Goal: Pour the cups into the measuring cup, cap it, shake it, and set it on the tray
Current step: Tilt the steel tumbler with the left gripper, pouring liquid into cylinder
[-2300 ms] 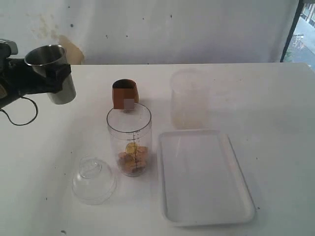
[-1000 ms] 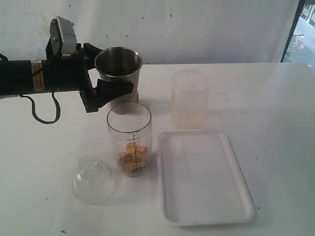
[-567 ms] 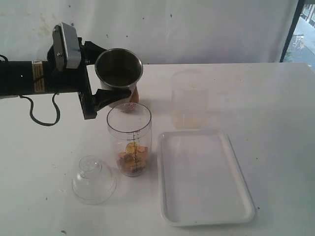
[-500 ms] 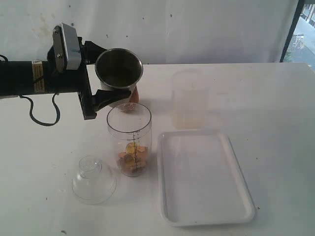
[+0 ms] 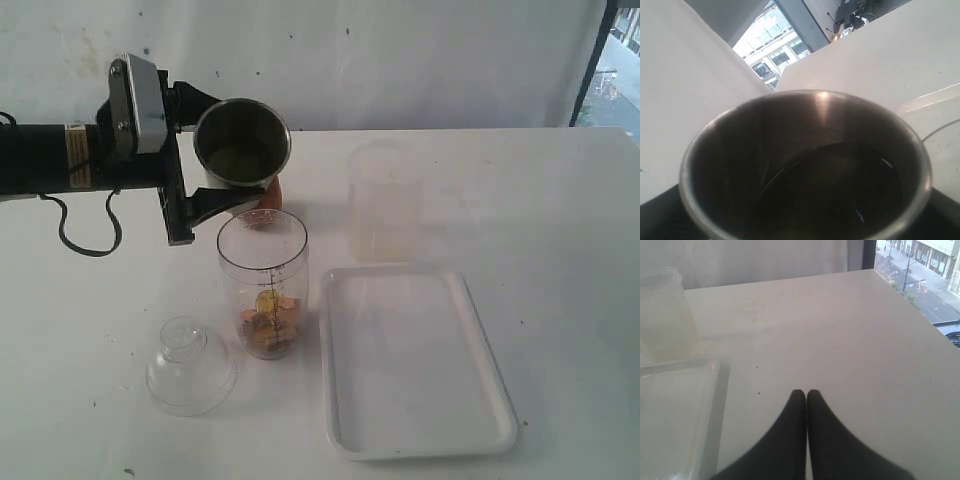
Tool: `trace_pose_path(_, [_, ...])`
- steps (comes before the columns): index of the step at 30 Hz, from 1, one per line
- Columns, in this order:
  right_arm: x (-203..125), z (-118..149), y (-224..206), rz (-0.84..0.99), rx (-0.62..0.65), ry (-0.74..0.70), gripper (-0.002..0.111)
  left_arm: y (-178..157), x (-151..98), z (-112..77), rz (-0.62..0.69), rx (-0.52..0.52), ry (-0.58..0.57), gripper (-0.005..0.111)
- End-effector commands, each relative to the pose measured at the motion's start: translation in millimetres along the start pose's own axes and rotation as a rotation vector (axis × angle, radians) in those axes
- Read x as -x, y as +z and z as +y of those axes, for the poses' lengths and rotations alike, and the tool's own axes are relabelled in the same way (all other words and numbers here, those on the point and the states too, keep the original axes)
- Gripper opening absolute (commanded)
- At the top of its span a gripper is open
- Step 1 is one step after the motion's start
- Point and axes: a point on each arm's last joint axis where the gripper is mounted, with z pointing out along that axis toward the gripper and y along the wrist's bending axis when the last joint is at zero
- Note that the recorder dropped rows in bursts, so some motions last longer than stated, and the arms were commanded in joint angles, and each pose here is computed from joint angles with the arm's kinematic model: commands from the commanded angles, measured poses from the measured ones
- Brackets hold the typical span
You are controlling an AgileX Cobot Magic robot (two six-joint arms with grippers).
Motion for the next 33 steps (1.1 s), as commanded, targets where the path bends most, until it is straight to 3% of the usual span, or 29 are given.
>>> trace_pose_path(1, [0.6, 0.0, -0.1, -0.004, 0.000, 0.000, 0.000, -2.0, 11.7, 5.6, -0.053, 0.038, 0.049, 0.000])
trace_pose_path(9, [0.6, 0.0, -0.1, -0.004, 0.000, 0.000, 0.000, -2.0, 11.7, 5.6, -0.052, 0.039, 0.089, 0.000])
trace_pose_path(16, [0.6, 0.0, -0.1, -0.004, 0.000, 0.000, 0.000, -2.0, 12.2, 5.5, -0.056, 0.041, 0.215, 0.000])
trace_pose_path(23, [0.6, 0.0, -0.1, -0.004, 0.000, 0.000, 0.000, -2.0, 12.3, 6.0, -0.056, 0.049, 0.242, 0.000])
trace_pose_path(28, [0.6, 0.0, -0.1, -0.004, 0.000, 0.000, 0.000, -2.1, 13.9, 5.7, -0.071, 0.052, 0.361, 0.000])
trace_pose_path(33, [0.6, 0.0, -0.1, -0.004, 0.000, 0.000, 0.000, -2.2, 14.7, 5.5, -0.079, 0.053, 0.394, 0.000])
